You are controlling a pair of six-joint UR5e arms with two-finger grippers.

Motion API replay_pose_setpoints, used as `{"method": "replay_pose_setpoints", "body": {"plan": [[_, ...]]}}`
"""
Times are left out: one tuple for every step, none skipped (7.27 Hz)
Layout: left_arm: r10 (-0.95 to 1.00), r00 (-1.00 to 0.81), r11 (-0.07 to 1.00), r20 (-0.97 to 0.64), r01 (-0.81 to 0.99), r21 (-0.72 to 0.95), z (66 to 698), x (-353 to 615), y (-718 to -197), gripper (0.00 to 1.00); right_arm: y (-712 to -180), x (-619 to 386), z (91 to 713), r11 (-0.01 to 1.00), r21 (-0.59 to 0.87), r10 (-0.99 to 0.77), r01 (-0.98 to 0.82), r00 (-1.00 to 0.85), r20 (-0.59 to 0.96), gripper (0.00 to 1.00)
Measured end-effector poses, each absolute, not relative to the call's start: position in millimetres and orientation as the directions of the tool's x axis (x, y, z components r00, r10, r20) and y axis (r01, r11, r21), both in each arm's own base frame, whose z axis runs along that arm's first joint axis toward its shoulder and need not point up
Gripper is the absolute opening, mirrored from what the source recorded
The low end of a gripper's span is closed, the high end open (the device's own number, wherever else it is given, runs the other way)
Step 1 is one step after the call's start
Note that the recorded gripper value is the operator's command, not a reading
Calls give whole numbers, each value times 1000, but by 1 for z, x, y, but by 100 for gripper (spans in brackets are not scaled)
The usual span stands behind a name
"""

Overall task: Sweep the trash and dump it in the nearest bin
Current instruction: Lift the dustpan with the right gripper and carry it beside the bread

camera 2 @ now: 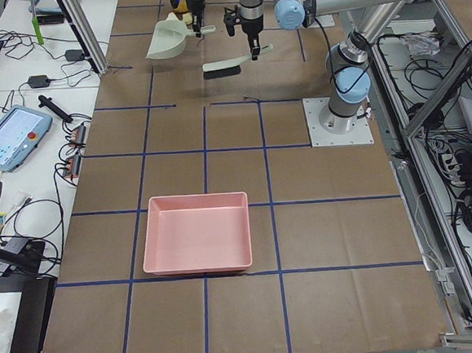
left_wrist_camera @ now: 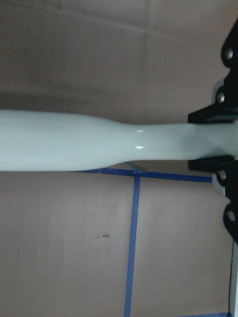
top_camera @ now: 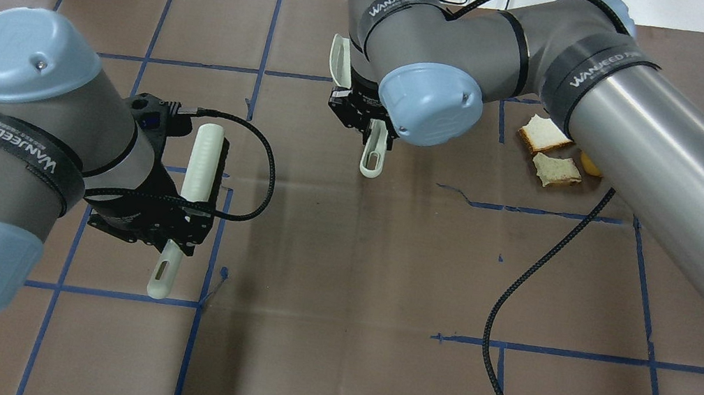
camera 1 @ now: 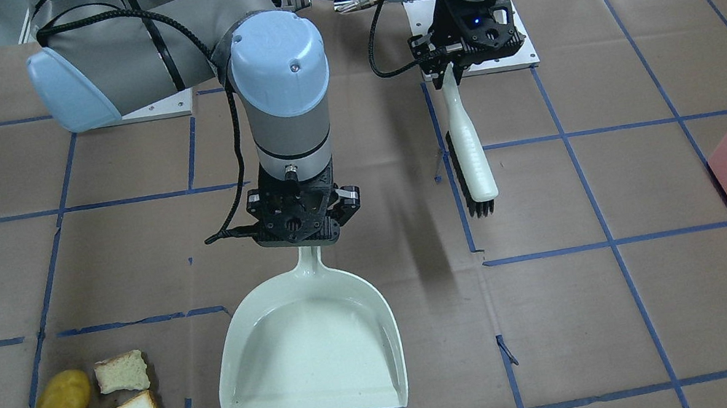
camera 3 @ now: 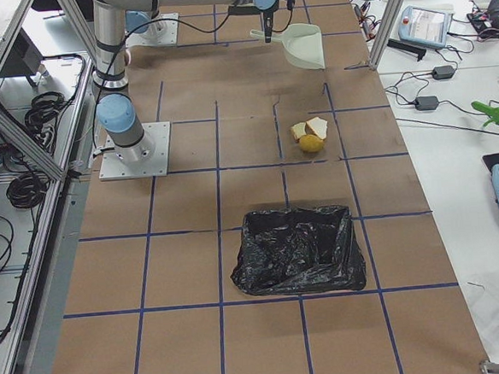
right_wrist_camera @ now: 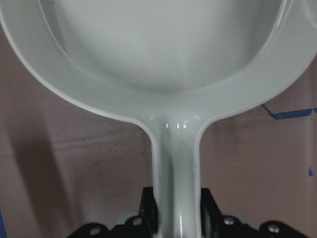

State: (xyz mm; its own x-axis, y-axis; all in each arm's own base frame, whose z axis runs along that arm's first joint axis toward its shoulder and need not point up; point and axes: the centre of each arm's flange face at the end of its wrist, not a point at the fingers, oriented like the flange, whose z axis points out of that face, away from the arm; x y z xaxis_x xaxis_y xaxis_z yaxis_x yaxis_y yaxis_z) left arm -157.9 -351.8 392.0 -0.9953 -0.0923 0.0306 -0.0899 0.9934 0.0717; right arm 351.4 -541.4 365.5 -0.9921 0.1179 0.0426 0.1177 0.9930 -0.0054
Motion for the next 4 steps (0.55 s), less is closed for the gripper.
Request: {"method": "replay_pose_setpoints", "body": {"plan": [[-90, -995, 994, 39, -88, 66, 395, -159, -349, 0, -542, 337, 371, 995, 18, 100, 101, -994, 55, 2], [-90, -995, 994, 43, -87, 68, 395, -160, -349, 0, -543, 314, 380, 997, 44, 66, 69, -996, 67, 2], [-92, -995, 993, 45, -88, 74, 393, -161, -350, 0, -544, 284, 390, 997, 71, 15, 21, -996, 84, 2], [-94, -995, 993, 45, -90, 81, 390, -161, -352, 0, -543, 250, 397, 995, 96, -43, -33, -994, 101, 2]]}}
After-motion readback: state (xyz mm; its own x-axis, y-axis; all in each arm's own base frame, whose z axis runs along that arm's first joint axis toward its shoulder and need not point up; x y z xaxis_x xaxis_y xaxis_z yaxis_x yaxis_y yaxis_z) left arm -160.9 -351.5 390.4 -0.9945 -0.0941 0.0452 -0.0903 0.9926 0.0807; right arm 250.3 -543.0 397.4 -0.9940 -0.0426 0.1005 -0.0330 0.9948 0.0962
